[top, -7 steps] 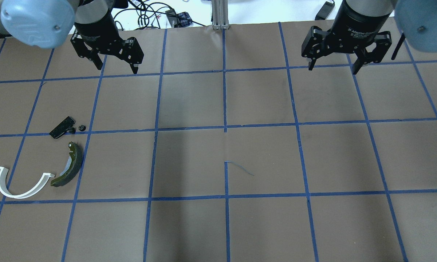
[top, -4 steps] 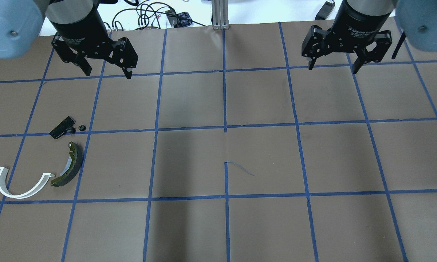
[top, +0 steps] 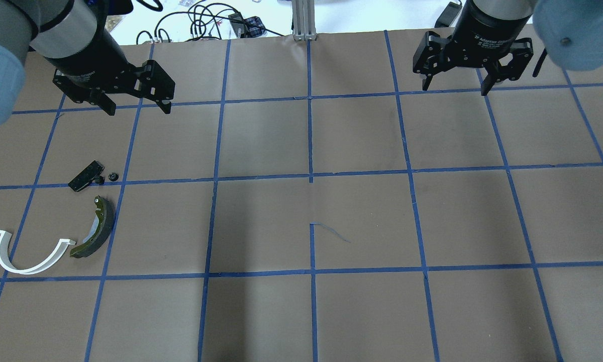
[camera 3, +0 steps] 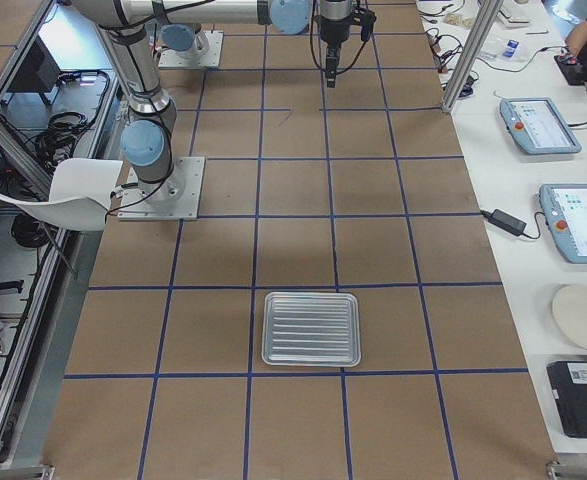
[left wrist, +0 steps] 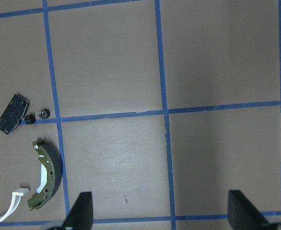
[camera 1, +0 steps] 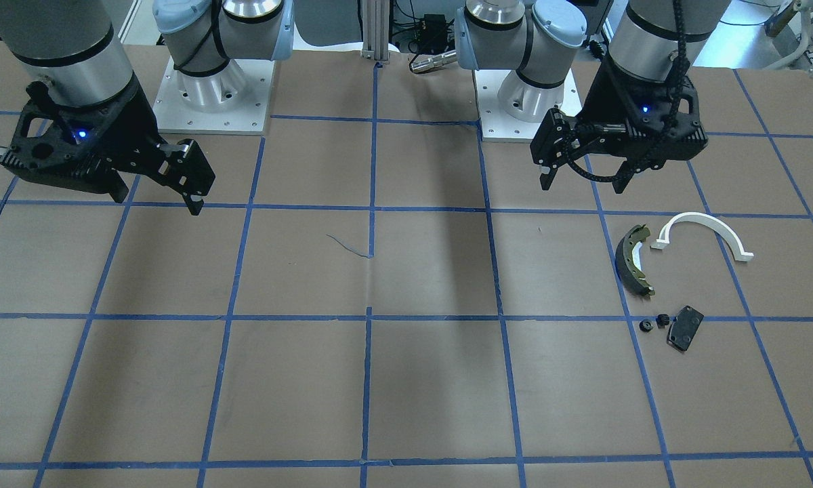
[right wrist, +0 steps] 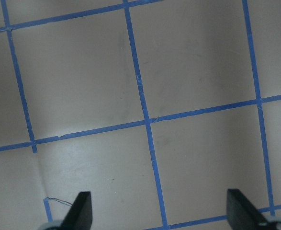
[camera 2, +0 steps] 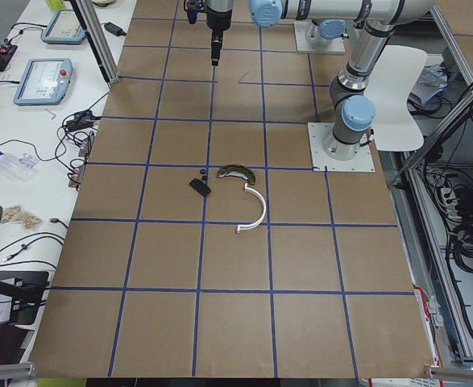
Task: Place bearing gear from tray to pile
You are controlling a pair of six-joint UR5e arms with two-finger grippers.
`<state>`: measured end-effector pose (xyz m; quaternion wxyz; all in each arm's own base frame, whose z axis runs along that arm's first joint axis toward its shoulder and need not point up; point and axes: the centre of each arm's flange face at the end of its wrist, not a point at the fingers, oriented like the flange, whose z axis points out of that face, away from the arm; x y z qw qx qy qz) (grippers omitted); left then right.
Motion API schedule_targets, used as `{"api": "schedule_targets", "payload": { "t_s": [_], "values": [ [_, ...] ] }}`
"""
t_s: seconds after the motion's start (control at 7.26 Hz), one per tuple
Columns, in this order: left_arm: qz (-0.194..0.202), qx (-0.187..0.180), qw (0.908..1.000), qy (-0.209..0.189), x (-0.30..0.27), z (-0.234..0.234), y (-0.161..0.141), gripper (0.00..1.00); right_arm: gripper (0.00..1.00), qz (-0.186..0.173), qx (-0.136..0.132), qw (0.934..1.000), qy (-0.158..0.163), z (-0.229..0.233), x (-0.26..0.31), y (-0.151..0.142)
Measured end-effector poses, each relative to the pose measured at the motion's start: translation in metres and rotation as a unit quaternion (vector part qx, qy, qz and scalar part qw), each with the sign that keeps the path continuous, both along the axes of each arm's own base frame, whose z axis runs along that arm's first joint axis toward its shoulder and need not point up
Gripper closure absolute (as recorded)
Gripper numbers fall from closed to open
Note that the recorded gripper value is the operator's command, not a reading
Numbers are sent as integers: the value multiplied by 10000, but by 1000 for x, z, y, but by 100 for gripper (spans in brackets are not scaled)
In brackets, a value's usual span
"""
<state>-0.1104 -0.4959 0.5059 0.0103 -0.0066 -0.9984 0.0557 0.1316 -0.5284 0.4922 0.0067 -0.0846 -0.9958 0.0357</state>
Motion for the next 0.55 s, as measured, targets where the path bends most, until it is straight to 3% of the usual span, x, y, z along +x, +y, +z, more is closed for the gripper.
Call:
{"api": "schedule_targets", "payload": {
  "t_s": [0.55],
  "values": [
    [139, 339, 9993, 45, 14, 17, -5, 0, 0, -8, -51, 10000, -6, 5, 0, 1]
  ]
}}
